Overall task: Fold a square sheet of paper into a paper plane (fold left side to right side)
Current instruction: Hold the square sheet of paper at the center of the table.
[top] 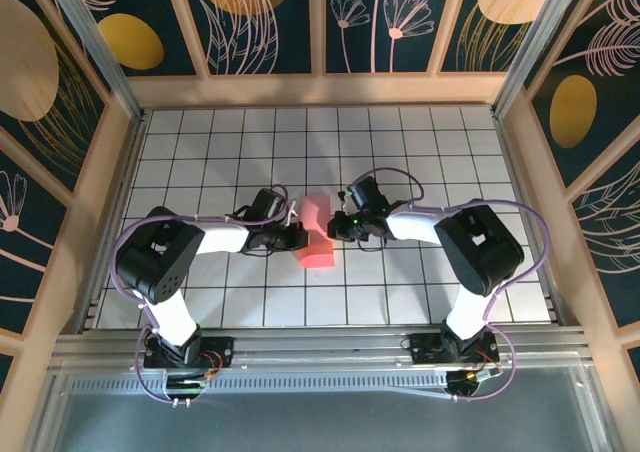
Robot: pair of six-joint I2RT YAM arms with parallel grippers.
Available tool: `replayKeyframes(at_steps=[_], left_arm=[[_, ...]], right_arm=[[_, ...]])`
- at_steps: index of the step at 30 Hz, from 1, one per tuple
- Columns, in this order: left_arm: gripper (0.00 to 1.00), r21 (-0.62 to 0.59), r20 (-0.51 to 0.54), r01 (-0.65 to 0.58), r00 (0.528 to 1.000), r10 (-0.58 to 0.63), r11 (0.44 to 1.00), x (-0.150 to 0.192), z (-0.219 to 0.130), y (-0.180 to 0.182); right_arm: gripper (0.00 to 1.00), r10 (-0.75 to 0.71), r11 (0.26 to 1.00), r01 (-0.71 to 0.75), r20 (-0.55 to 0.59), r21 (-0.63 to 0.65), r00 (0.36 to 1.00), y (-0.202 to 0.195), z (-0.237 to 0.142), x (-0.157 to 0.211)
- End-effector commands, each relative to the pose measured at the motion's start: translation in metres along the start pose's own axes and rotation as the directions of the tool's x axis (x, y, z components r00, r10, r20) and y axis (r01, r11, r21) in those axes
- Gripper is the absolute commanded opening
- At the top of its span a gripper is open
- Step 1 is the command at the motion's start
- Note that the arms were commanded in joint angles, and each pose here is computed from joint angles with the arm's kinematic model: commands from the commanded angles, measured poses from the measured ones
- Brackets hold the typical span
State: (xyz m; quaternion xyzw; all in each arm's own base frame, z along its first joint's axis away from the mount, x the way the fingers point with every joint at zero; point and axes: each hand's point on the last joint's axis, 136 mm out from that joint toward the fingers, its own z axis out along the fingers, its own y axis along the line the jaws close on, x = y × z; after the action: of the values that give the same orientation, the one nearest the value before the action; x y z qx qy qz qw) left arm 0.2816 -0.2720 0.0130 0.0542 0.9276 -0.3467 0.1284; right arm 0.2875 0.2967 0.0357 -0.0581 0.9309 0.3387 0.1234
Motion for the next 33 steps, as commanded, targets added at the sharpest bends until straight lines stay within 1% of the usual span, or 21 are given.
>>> replayKeyframes(at_steps=[1,5,13,19,23,28,33], left_arm=[[0.00,-0.077,-0.030,0.021,0.999,-0.024,0.997,0.011,0.007,0.019],[0.00,-0.076,-0.030,0.021,0.999,-0.023,0.997,0.011,0.008,0.019],[0.00,-0.075,-0.031,0.019,0.999,-0.021,0.997,0.011,0.008,0.018],[0.00,-0.077,-0.036,0.017,0.999,-0.019,0.997,0.012,0.009,0.018],[0.00,-0.081,-0.037,0.012,0.999,-0.015,0.997,0.012,0.009,0.018],[0.00,-0.082,-0.041,0.012,0.999,-0.015,0.997,0.014,0.008,0.019],[0.00,-0.070,-0.058,0.019,0.998,-0.023,0.997,0.024,0.004,0.018]], right_arm=[[0.00,-0.034,0.997,0.037,0.042,-0.067,0.999,0.023,-0.007,-0.017],[0.00,-0.043,0.994,0.047,0.041,-0.098,0.998,0.031,0.005,-0.026],[0.00,-0.057,0.991,0.060,0.024,-0.119,0.998,0.040,0.032,-0.039],[0.00,-0.060,0.991,0.060,0.005,-0.121,0.998,0.040,0.046,-0.038],[0.00,-0.041,0.996,0.041,-0.005,-0.076,0.999,0.027,0.051,-0.034],[0.00,-0.003,1.000,0.003,-0.033,0.024,0.999,0.000,0.057,-0.025],[0.00,0.049,0.993,-0.044,-0.040,0.106,0.998,-0.026,0.055,-0.018]])
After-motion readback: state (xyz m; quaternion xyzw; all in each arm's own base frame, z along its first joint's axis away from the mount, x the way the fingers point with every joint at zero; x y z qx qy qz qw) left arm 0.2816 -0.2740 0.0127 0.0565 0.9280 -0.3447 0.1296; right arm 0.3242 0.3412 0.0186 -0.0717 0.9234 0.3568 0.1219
